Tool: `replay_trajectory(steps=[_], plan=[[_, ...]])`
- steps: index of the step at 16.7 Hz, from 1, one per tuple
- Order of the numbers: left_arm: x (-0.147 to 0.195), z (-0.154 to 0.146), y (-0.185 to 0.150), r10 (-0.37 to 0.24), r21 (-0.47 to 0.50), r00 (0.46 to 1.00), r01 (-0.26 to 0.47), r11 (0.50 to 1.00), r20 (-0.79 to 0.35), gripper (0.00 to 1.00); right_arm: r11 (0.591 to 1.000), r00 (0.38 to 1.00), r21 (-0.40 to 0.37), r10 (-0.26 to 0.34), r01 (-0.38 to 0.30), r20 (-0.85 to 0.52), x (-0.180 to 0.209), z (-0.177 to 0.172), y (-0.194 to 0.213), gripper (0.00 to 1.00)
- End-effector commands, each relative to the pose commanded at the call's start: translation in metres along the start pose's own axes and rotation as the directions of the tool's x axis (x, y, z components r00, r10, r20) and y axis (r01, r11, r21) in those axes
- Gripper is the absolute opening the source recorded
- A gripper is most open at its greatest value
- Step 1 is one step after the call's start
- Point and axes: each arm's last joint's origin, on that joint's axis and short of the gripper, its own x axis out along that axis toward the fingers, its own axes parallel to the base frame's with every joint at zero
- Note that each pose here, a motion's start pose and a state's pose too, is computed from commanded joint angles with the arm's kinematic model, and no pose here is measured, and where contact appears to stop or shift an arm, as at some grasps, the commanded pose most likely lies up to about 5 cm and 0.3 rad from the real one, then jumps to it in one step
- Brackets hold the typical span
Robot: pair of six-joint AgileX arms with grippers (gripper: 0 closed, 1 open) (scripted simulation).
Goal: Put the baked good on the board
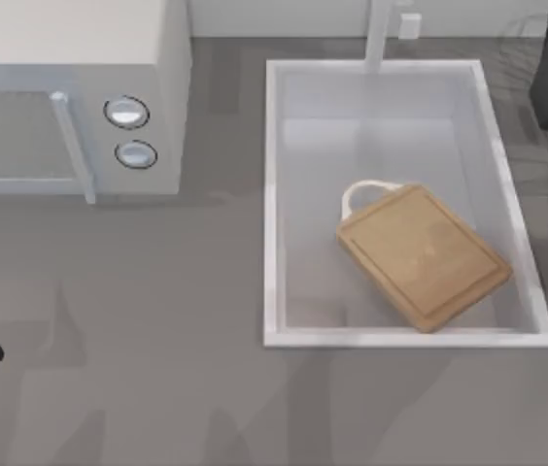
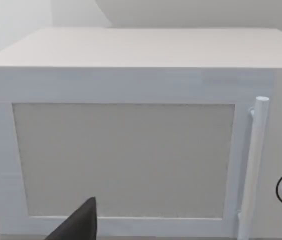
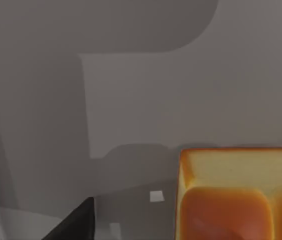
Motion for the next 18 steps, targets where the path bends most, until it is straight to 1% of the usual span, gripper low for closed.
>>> replay_trajectory(steps=[10, 11, 18], plan=[[0.0000, 0.0000, 0.0000, 0.000, 0.000, 1.000, 0.000, 1.000, 0.000, 1.00, 1.000, 1.000, 0.000, 0.000, 0.000, 0.000, 0.0000, 0.0000, 0.0000, 0.02], [0.0000, 0.0000, 0.0000, 0.000, 0.000, 1.000, 0.000, 1.000, 0.000, 1.00, 1.000, 1.000, 0.000, 0.000, 0.000, 0.000, 0.0000, 0.0000, 0.0000, 0.00], [0.0000, 0.0000, 0.0000, 0.000, 0.000, 1.000, 0.000, 1.000, 0.000, 1.00, 1.000, 1.000, 0.000, 0.000, 0.000, 0.000, 0.0000, 0.0000, 0.0000, 0.00]])
